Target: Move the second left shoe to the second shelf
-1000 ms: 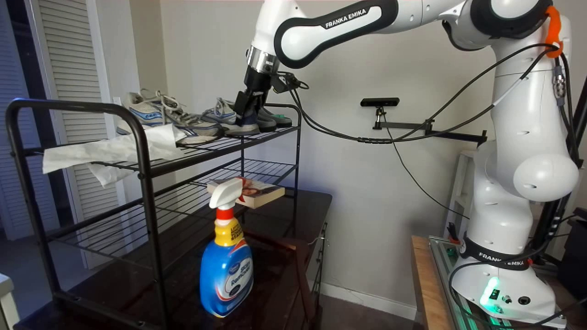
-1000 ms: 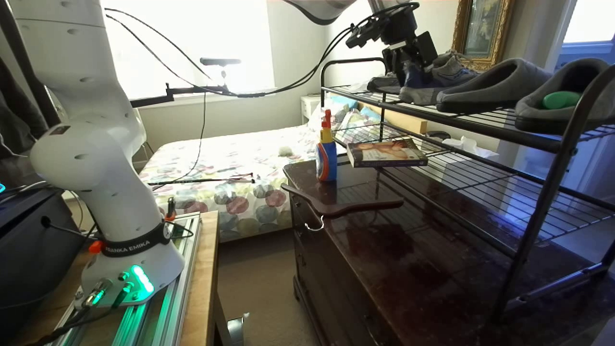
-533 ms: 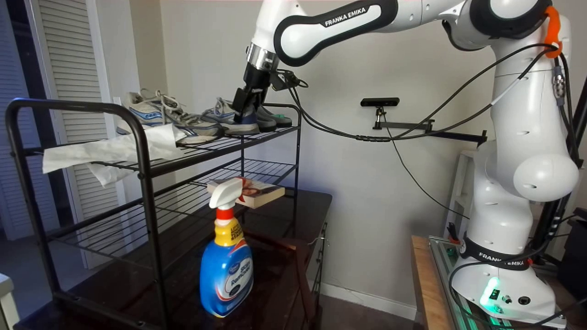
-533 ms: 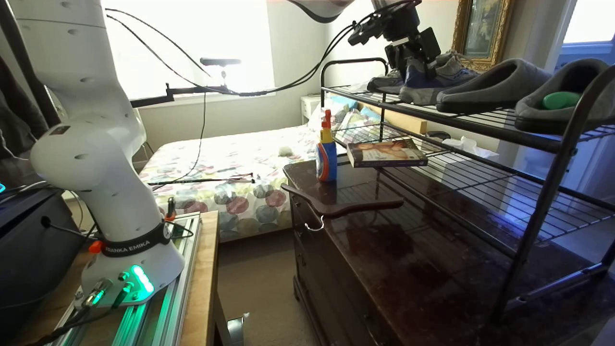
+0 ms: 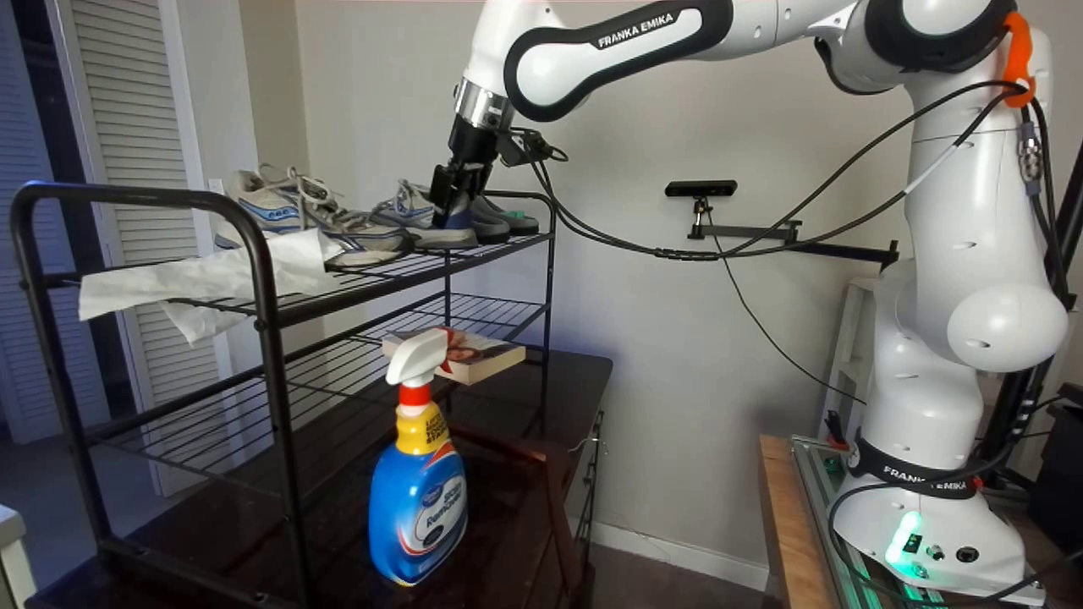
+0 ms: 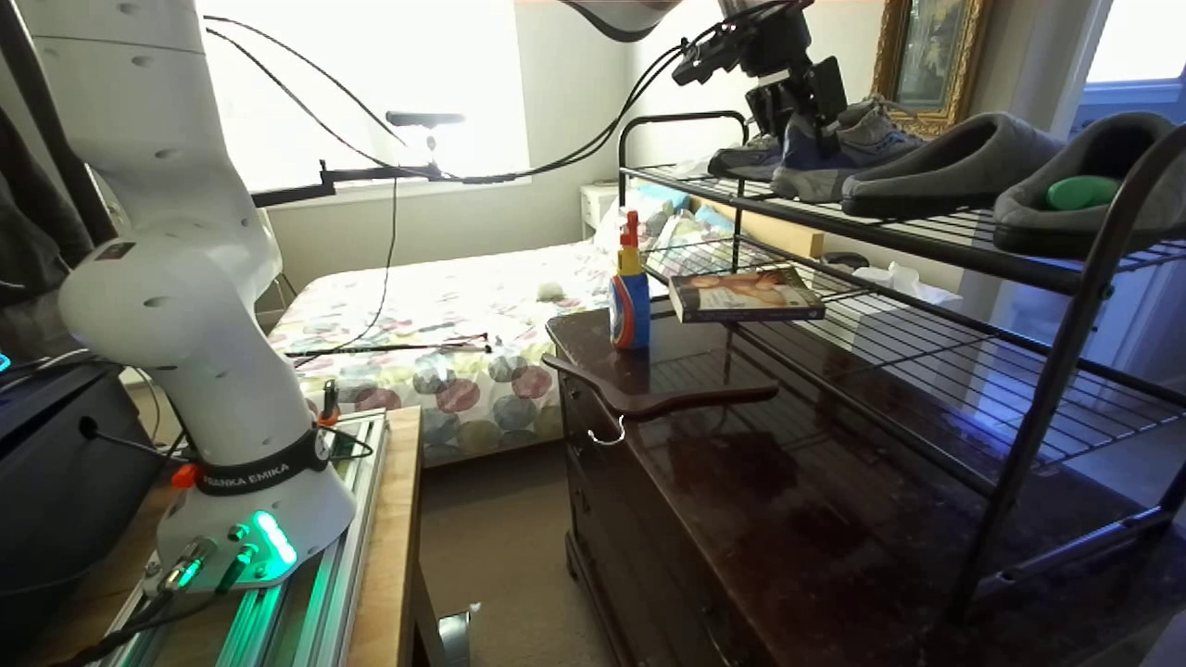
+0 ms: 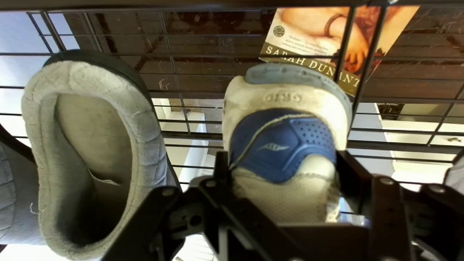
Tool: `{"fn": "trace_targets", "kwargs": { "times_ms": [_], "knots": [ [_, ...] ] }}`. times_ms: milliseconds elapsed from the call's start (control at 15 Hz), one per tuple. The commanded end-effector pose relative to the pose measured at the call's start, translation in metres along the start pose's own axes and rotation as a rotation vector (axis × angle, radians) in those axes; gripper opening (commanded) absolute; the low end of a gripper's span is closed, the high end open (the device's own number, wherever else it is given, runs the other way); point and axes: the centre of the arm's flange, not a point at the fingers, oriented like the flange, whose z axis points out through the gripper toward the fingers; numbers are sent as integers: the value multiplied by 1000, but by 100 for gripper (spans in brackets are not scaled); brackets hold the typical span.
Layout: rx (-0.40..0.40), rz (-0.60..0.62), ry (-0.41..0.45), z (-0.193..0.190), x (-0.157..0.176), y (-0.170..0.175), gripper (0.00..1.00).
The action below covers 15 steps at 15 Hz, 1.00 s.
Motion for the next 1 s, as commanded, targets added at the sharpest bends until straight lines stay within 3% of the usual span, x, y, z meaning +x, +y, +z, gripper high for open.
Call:
{"fn": "trace_targets", "kwargs": {
  "times_ms": [0, 467, 933],
  "knots": [
    [20, 0, -16, -21, -9, 1, 48],
    [-19, -71, 22, -95, -67, 16, 48],
    [13, -79, 81, -133, -95, 16, 48]
  ]
}}
